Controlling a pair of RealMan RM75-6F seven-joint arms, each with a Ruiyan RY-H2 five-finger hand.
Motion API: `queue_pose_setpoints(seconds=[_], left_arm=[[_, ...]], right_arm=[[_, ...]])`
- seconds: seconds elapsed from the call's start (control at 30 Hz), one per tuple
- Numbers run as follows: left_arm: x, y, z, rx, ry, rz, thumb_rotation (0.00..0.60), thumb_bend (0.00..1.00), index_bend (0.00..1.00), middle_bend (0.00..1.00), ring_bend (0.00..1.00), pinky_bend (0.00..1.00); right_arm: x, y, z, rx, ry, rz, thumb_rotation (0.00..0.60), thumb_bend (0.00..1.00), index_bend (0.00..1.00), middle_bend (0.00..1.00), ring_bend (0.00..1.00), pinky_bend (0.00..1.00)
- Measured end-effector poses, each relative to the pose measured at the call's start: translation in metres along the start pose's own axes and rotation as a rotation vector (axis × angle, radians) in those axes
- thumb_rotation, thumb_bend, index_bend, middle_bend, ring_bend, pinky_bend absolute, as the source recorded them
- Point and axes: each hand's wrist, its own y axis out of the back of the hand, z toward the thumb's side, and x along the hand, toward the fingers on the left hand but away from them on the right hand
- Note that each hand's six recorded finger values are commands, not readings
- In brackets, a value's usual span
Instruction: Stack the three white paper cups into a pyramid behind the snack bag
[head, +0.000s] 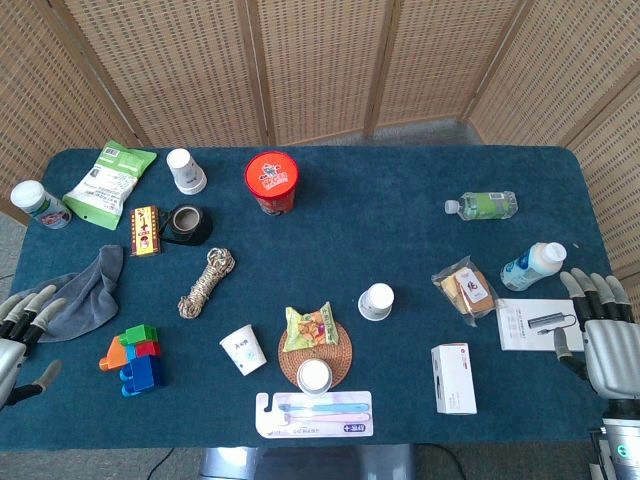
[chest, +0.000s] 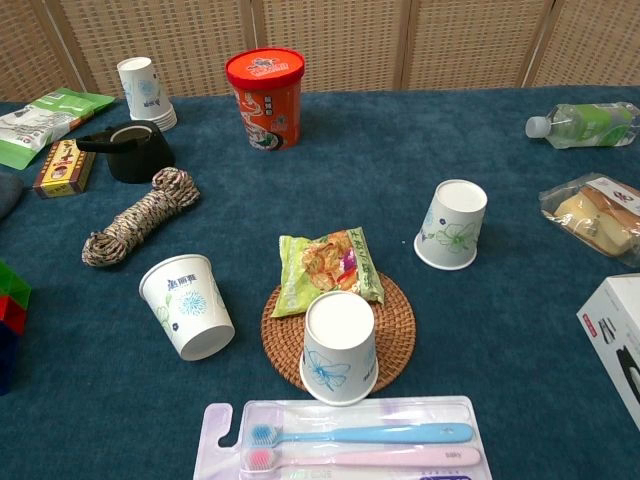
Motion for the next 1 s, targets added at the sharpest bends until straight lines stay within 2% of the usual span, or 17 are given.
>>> queue_pose_setpoints(seconds=[0.33, 0.6, 1.0], left_arm=[[0.009, -0.008, 0.021, 0.128, -0.141, -0.091, 0.600, 0.42, 0.00, 0.00, 0.00, 0.00], [0.023, -0.028, 0.048, 0.258, -0.270, -0.180, 0.600, 0.42, 0.00, 0.00, 0.00, 0.00], [0.064, -0.050, 0.107, 0.471, -0.470, -0.170, 0.600, 0.42, 0.00, 0.00, 0.00, 0.00]], right_arm=[[0.005, 0.005, 0.004, 0.002, 0.015, -0.007, 0.600, 0.53, 0.00, 0.00, 0.00, 0.00], [0.010, 0.009, -0.001, -0.004, -0.007, -0.024, 0.600, 0.53, 0.00, 0.00, 0.00, 0.00], [0.013, 0.015, -0.011, 0.001, -0.031, -0.039, 0.600, 0.53, 0.00, 0.00, 0.00, 0.00]])
